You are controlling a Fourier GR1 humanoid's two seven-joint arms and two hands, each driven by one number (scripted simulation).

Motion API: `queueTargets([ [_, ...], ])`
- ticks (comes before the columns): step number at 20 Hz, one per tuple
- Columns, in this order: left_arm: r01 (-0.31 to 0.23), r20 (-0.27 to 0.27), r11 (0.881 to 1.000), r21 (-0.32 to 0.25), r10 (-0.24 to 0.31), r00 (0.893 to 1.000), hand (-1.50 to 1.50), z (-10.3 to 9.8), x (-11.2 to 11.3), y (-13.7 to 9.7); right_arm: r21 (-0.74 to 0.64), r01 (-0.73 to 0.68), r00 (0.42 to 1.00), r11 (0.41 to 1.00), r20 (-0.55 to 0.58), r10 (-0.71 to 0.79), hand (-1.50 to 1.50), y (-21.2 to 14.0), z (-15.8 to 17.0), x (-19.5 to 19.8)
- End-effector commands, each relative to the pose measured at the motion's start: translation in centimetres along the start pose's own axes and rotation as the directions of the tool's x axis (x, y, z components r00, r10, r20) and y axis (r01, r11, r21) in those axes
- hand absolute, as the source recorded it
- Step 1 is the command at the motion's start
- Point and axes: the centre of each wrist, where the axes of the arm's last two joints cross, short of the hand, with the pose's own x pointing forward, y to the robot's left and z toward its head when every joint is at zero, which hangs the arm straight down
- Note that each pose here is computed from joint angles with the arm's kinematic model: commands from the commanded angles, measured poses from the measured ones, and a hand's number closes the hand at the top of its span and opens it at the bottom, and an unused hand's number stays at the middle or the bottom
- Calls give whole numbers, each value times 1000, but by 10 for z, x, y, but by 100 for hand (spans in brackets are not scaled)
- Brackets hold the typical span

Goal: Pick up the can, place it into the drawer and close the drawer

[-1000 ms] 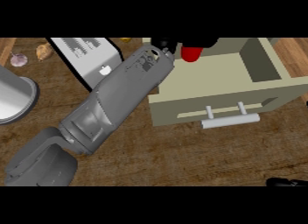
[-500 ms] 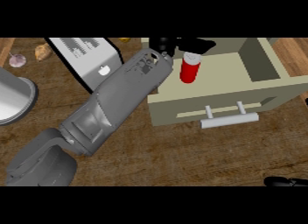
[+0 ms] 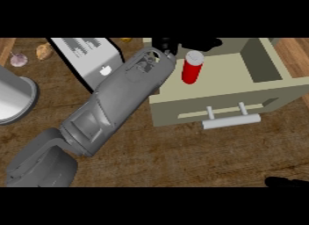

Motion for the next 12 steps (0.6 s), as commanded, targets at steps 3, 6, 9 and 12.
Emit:
queueTargets([
  [3,-65,10,998,2,65,998,-150,1,2,0,58,-152,986,987,82,147,-150,11,1,13],
  [6,-96,9,995,-11,96,995,-150,-3,18,-1,57,-248,965,967,105,241,-150,8,-12,21],
  [9,-86,37,996,21,85,996,-150,-2,10,0,79,-353,931,932,130,341,-150,23,-12,21],
  [12,-99,51,995,27,98,994,-150,-3,24,-2,96,-474,879,875,115,463,-150,23,-19,10],
])
